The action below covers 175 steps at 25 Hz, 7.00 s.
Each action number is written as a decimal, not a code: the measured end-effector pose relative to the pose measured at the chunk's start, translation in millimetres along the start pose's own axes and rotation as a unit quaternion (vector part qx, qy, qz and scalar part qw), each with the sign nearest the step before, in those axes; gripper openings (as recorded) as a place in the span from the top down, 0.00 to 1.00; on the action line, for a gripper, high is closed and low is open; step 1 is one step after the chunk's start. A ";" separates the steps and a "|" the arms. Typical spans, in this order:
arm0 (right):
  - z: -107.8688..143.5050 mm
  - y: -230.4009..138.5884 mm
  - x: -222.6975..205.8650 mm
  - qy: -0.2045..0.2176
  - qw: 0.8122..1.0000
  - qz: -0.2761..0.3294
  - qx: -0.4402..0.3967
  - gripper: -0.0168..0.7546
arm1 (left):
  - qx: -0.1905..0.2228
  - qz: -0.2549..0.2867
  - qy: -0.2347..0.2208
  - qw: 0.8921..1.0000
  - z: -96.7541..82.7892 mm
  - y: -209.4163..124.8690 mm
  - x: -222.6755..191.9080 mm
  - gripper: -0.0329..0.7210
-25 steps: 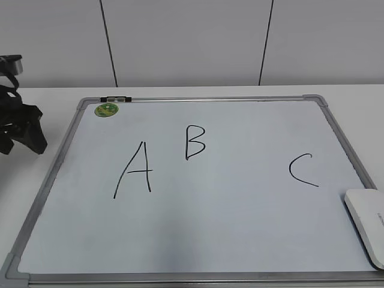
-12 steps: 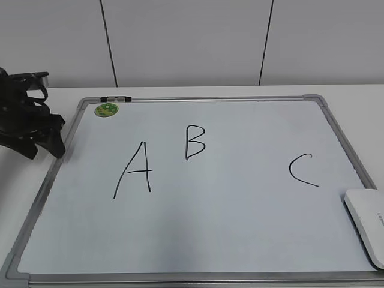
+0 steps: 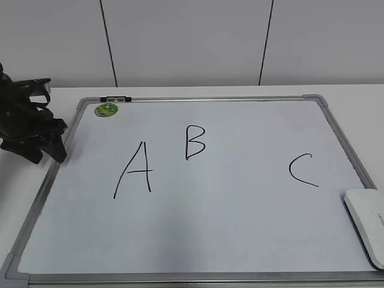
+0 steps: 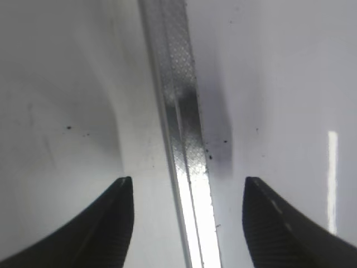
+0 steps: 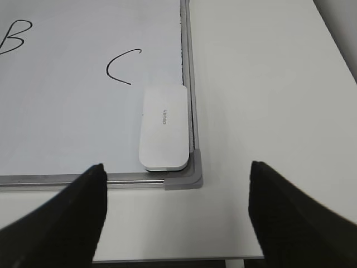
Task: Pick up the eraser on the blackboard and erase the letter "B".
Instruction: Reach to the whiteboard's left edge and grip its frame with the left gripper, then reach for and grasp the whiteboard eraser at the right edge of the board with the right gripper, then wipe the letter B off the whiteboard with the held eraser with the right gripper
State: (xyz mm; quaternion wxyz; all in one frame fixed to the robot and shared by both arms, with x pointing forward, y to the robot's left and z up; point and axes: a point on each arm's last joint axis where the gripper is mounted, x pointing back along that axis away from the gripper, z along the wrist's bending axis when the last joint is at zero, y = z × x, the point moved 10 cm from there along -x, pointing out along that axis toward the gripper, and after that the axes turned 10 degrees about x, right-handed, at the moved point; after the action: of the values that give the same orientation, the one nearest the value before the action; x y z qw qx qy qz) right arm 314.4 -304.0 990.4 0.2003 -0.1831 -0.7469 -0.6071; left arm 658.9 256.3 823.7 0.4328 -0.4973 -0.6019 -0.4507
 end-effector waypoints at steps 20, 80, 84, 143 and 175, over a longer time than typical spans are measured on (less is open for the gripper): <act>0.0 0.0 0.0 0.000 1.000 0.000 0.000 0.22 | 0.014 0.011 -0.021 1.000 8.5 1.2 -12.3 0.54; 11.5 26.1 -178.1 0.103 0.924 0.368 -0.002 0.22 | 0.028 0.028 -0.032 0.999 6.2 -2.7 -19.1 0.91; 13.5 18.9 -196.2 0.106 0.921 0.376 0.001 0.22 | 0.028 0.028 -0.032 0.999 6.2 -2.7 -19.1 0.91; 40.1 122.1 -247.7 0.160 0.910 0.375 0.078 0.28 | 0.028 0.029 -0.032 0.999 6.1 -3.1 -19.1 0.91; 196.6 159.7 -409.1 0.232 0.898 0.324 0.188 0.28 | 0.029 0.035 -0.034 0.998 5.4 -5.1 -18.8 0.91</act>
State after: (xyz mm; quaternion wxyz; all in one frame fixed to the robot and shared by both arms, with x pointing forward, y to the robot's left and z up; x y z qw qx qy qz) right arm 730.7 -92.4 874.2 0.5843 -0.2281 -0.6785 -0.3824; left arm 655.9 257.2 803.7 0.4415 -0.5205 -0.6113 -0.4006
